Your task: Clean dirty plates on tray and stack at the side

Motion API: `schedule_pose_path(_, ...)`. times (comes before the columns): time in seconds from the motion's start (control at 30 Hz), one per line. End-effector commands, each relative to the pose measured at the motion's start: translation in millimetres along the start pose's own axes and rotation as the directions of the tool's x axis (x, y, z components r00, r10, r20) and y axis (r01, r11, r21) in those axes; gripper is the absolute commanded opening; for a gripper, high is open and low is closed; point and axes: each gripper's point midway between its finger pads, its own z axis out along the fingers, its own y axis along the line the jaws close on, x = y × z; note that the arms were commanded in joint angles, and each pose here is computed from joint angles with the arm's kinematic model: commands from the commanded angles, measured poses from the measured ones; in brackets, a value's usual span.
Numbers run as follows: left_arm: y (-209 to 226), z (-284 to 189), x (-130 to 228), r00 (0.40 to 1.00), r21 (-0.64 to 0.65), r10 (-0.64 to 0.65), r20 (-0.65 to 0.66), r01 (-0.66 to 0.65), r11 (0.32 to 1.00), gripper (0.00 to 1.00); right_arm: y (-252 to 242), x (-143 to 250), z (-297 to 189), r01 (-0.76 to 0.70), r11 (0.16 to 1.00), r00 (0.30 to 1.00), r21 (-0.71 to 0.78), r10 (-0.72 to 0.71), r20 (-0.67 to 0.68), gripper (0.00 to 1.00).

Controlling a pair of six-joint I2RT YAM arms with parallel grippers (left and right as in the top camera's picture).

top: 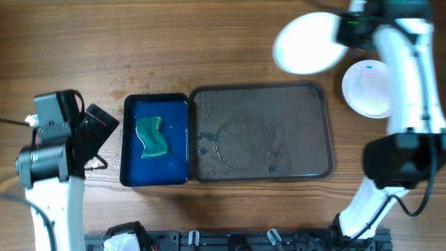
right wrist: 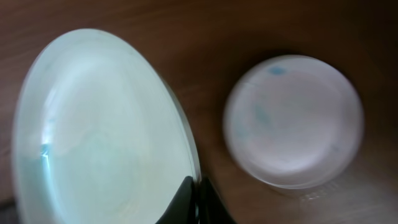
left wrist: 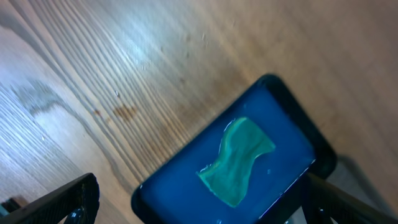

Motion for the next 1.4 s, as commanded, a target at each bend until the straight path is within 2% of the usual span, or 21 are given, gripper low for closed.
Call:
schedule_pose_path(0.0, -12, 22, 11, 0.994, 0.007, -0.003, -0.114, 0.004, 1.000, 1.00, -103, 10, 14, -0.308, 0.950, 0.947, 0.060, 0.312, -0.076, 0.04)
schedule_pose_path(0.1, -18, 33, 15, 0.988, 0.009, 0.002, -0.157, 0.000, 1.000, 1.00, -187, 35, 27, -0.511, 0.847, 0.844, 0.149, 0.527, -0.100, 0.05)
schedule_pose_path(0.17, -23, 34, 14, 0.989, 0.023, 0.012, -0.147, -0.008, 1.000, 1.00, -217, 54, 40, -0.581, 0.796, 0.789, 0.170, 0.602, -0.123, 0.04)
schedule_pose_path(0.3, -29, 33, 13, 0.990, 0.041, 0.025, -0.137, -0.019, 0.999, 1.00, -218, 68, 65, -0.597, 0.787, 0.772, 0.157, 0.617, -0.155, 0.04)
schedule_pose_path(0.47, -33, 33, 17, 0.989, 0.049, 0.043, -0.141, -0.036, 0.998, 1.00, -191, 82, 109, -0.569, 0.810, 0.792, 0.143, 0.586, -0.171, 0.04)
schedule_pose_path(0.63, -31, 32, 19, 0.988, 0.042, 0.044, -0.150, -0.038, 0.998, 1.00, -176, 82, 122, -0.536, 0.836, 0.819, 0.120, 0.549, -0.164, 0.06)
schedule_pose_path(0.67, -31, 32, 19, 0.988, 0.042, 0.044, -0.150, -0.038, 0.998, 1.00, -174, 80, 123, -0.532, 0.839, 0.823, 0.116, 0.545, -0.161, 0.19)
schedule_pose_path(0.7, -31, 32, 19, 0.988, 0.042, 0.044, -0.149, -0.038, 0.998, 1.00, -171, 79, 123, -0.531, 0.841, 0.825, 0.110, 0.542, -0.162, 0.40)
schedule_pose_path(0.73, -31, 32, 19, 0.988, 0.042, 0.044, -0.150, -0.038, 0.998, 1.00, -170, 79, 123, -0.529, 0.842, 0.826, 0.108, 0.540, -0.161, 0.68)
schedule_pose_path(0.77, -31, 32, 19, 0.987, 0.041, 0.044, -0.152, -0.038, 0.998, 1.00, -168, 78, 123, -0.527, 0.844, 0.828, 0.099, 0.537, -0.164, 0.81)
schedule_pose_path(0.83, -31, 32, 19, 0.987, 0.041, 0.047, -0.151, -0.042, 0.998, 1.00, -162, 73, 121, -0.508, 0.859, 0.843, 0.056, 0.510, -0.172, 0.91)
schedule_pose_path(1.0, -32, 32, 19, 0.986, 0.049, 0.081, -0.147, -0.075, 0.996, 1.00, -140, 41, 84, -0.448, 0.891, 0.889, -0.072, 0.435, -0.140, 0.92)
schedule_pose_path(1.17, -53, 28, 36, 0.936, 0.170, 0.310, -0.167, -0.282, 0.944, 1.00, -76, 6, 5, -0.211, 0.949, 0.975, -0.233, 0.221, 0.021, 0.92)
schedule_pose_path(1.27, -72, 20, 55, 0.879, 0.230, 0.456, -0.142, -0.419, 0.879, 1.00, -22, 9, -48, -0.027, 0.958, 0.989, -0.285, 0.066, 0.130, 0.92)
schedule_pose_path(1.37, -82, 8, 60, 0.850, 0.217, 0.523, -0.060, -0.500, 0.838, 1.00, 18, 27, -86, 0.106, 0.955, 0.979, -0.279, -0.051, 0.197, 0.92)
